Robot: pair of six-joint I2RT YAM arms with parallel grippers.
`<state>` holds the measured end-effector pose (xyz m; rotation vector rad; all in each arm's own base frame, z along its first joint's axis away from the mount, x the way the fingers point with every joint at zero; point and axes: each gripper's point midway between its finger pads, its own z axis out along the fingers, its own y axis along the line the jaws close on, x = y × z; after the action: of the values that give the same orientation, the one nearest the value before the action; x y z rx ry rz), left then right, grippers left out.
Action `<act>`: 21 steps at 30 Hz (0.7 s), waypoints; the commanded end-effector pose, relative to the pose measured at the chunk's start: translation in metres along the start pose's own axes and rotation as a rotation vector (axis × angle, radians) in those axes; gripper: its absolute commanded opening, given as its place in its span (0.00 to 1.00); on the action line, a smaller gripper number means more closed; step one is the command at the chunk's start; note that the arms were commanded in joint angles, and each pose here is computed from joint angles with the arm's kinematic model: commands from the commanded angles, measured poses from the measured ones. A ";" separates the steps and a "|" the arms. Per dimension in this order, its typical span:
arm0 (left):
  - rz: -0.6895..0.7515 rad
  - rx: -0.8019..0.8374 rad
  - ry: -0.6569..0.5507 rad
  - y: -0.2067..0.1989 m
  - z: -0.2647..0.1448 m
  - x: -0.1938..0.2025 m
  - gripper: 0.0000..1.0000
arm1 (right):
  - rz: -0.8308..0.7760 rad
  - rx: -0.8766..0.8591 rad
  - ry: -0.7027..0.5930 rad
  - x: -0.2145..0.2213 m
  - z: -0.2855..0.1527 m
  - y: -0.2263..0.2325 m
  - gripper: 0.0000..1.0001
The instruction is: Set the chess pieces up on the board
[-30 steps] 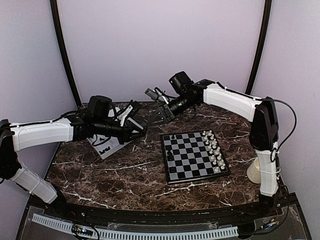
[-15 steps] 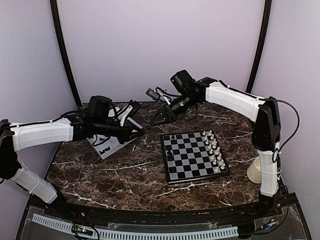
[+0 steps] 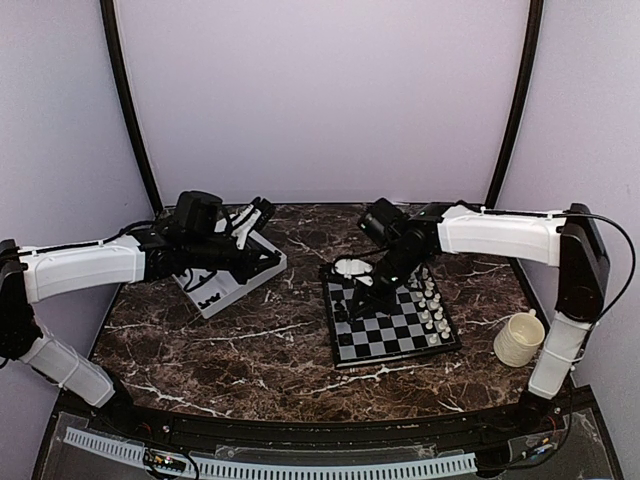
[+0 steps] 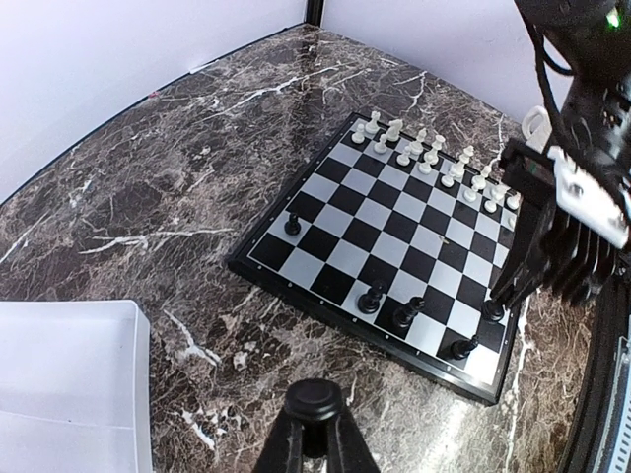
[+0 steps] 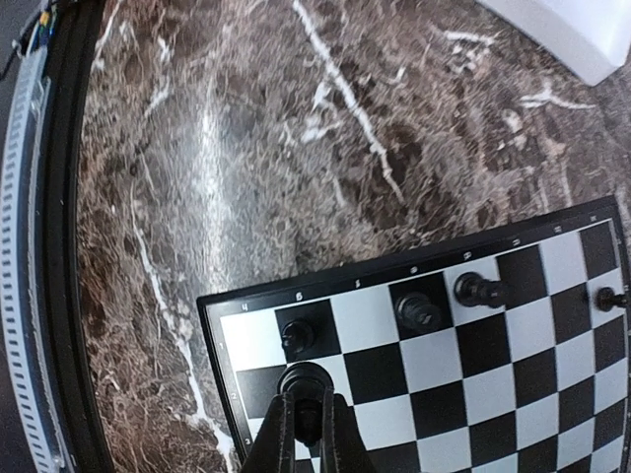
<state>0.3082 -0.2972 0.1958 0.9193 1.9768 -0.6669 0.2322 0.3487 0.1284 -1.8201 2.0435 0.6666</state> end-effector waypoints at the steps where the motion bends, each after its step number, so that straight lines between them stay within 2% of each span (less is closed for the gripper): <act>1: -0.018 -0.020 -0.002 0.006 -0.004 -0.007 0.00 | -0.106 0.079 0.048 0.003 0.019 -0.006 0.00; 8: -0.018 -0.019 -0.004 0.006 -0.005 -0.008 0.00 | -0.098 0.061 0.089 0.000 0.047 -0.010 0.00; 21: -0.019 -0.011 -0.008 0.004 -0.007 -0.010 0.00 | -0.066 0.071 0.120 0.002 0.060 -0.019 0.00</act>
<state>0.3101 -0.2923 0.1914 0.9001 2.0104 -0.6567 0.2414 0.3689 0.0749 -1.9377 2.0478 0.4864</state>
